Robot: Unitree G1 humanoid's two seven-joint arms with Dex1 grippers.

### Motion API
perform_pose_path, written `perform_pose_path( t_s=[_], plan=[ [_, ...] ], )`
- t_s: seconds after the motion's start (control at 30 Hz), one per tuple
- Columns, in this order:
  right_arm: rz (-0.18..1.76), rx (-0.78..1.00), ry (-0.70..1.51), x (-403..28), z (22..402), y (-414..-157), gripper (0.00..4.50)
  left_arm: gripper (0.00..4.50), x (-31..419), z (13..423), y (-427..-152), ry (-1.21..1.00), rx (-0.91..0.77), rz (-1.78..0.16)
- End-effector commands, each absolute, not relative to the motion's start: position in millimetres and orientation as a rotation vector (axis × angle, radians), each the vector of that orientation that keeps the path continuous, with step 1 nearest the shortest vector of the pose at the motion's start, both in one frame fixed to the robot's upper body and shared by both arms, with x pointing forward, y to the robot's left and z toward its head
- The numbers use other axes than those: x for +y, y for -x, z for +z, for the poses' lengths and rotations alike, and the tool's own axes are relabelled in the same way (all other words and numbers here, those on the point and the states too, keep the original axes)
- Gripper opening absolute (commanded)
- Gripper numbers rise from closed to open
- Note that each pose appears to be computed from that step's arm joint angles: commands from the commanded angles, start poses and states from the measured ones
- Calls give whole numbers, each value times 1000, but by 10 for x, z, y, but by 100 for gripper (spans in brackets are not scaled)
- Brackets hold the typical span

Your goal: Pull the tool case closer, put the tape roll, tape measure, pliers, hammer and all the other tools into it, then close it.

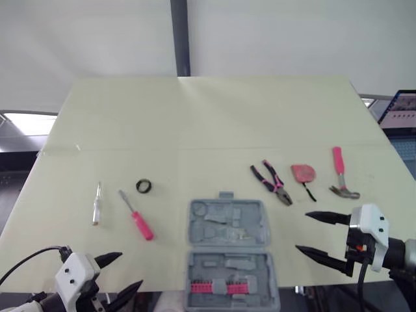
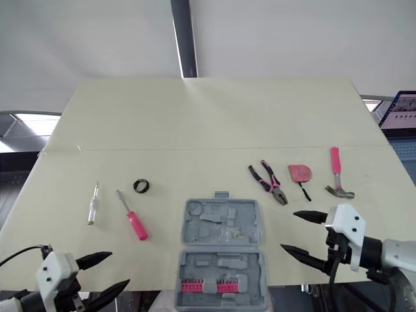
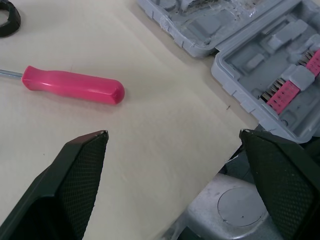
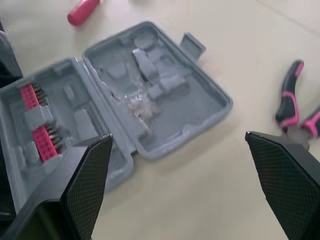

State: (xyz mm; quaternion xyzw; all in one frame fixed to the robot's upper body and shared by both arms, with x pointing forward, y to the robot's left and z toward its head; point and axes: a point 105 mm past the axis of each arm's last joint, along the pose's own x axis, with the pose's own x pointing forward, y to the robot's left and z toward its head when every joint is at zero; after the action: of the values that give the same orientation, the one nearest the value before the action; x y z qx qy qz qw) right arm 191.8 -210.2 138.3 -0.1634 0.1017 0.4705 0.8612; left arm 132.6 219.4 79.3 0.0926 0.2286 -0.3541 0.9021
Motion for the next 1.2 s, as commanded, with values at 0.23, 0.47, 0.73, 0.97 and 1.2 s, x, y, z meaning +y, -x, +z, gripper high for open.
perform_pose_path(
  t_s=[0.23,0.47,0.73,0.97,1.2],
  plan=[
    [1033,62,301,-1844,1502,-1782,447,450,2214,934,-1521,-163,538,-838],
    [1009,84,310,-1930,1429,-1885,447,450,2318,1388,-1802,-447,736,-926],
    [1040,108,332,-1969,1401,-2058,447,450,2184,1819,-2341,-768,817,-789],
    [1038,115,351,-2020,1420,-2155,447,450,1879,1773,-2903,-741,845,-638],
    [1022,122,359,-2067,1427,-2155,447,450,1773,1607,-3113,-758,923,-575]
  ],
)
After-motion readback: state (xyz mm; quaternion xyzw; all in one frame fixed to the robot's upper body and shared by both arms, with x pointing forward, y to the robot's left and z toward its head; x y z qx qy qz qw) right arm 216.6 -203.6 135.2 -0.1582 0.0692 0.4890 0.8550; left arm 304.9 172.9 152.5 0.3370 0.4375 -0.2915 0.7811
